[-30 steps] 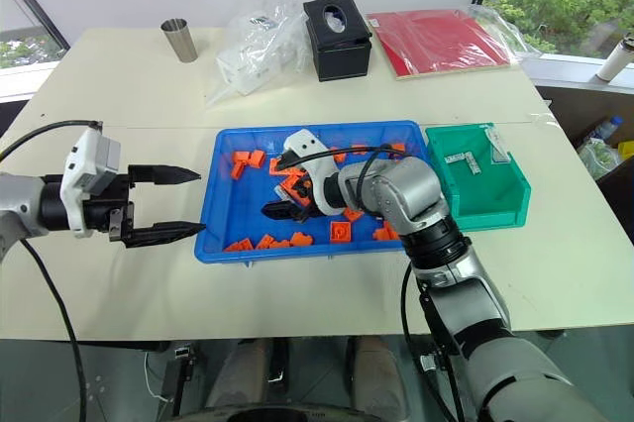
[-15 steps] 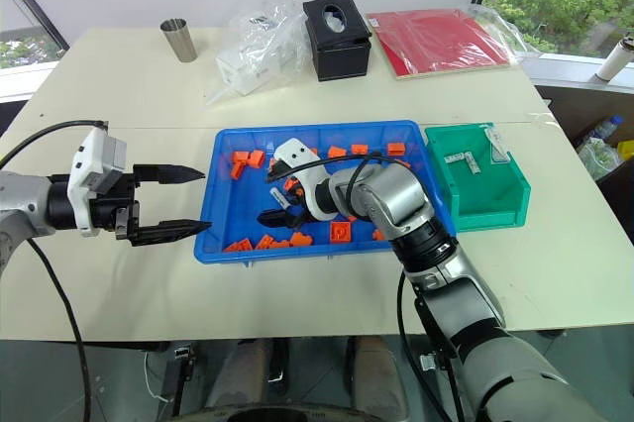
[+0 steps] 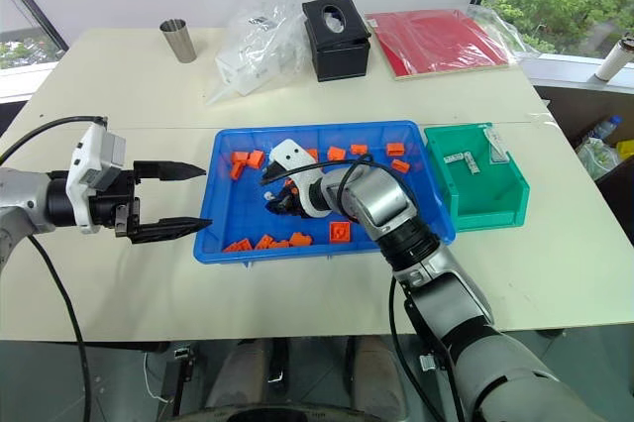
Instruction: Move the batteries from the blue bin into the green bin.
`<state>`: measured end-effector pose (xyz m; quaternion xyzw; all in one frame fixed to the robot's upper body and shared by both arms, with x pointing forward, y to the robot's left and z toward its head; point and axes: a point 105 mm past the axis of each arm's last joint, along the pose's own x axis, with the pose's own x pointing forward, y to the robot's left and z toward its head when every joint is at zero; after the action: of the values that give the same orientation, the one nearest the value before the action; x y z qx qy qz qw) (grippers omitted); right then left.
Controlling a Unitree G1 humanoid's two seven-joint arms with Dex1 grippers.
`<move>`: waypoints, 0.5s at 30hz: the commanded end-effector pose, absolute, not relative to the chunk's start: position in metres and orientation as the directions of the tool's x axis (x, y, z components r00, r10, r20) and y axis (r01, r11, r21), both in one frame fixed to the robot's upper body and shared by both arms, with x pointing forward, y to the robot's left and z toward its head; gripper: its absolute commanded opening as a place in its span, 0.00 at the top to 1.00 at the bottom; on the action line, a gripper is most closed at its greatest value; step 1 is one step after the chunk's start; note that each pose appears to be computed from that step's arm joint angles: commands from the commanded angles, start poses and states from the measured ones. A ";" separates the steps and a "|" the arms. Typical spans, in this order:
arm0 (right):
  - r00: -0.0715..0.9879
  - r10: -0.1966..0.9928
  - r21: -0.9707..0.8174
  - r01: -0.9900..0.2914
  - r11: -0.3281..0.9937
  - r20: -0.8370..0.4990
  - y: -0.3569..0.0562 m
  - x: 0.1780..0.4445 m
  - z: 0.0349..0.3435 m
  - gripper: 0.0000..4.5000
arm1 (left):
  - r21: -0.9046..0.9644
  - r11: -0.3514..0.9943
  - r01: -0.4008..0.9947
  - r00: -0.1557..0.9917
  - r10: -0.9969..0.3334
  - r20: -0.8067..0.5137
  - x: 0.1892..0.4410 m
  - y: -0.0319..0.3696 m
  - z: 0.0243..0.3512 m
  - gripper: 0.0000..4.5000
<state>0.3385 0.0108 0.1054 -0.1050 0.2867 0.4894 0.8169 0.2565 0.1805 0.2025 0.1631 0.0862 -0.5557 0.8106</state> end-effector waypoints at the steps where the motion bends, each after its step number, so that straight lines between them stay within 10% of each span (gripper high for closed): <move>1: 0.326 0.754 0.135 -0.868 0.477 -0.570 0.012 0.330 0.108 0.99 | 0.190 0.310 0.931 0.356 -0.883 -0.305 0.256 0.179 0.209 0.00; 9: 0.459 0.793 0.113 -0.834 0.539 -0.400 -0.035 0.337 0.202 0.99 | 0.172 0.289 0.942 0.329 -0.897 -0.293 0.258 0.174 0.203 0.00; 15: 0.766 0.499 -0.050 -0.564 0.824 -0.405 -0.176 0.355 0.246 0.99 | 0.161 0.259 0.952 0.296 -0.915 -0.274 0.257 0.167 0.199 0.00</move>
<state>0.3584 -0.1649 0.2440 -0.0840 0.1948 0.2907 0.9330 0.2582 0.1712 0.1921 0.1356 0.0808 -0.5819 0.7978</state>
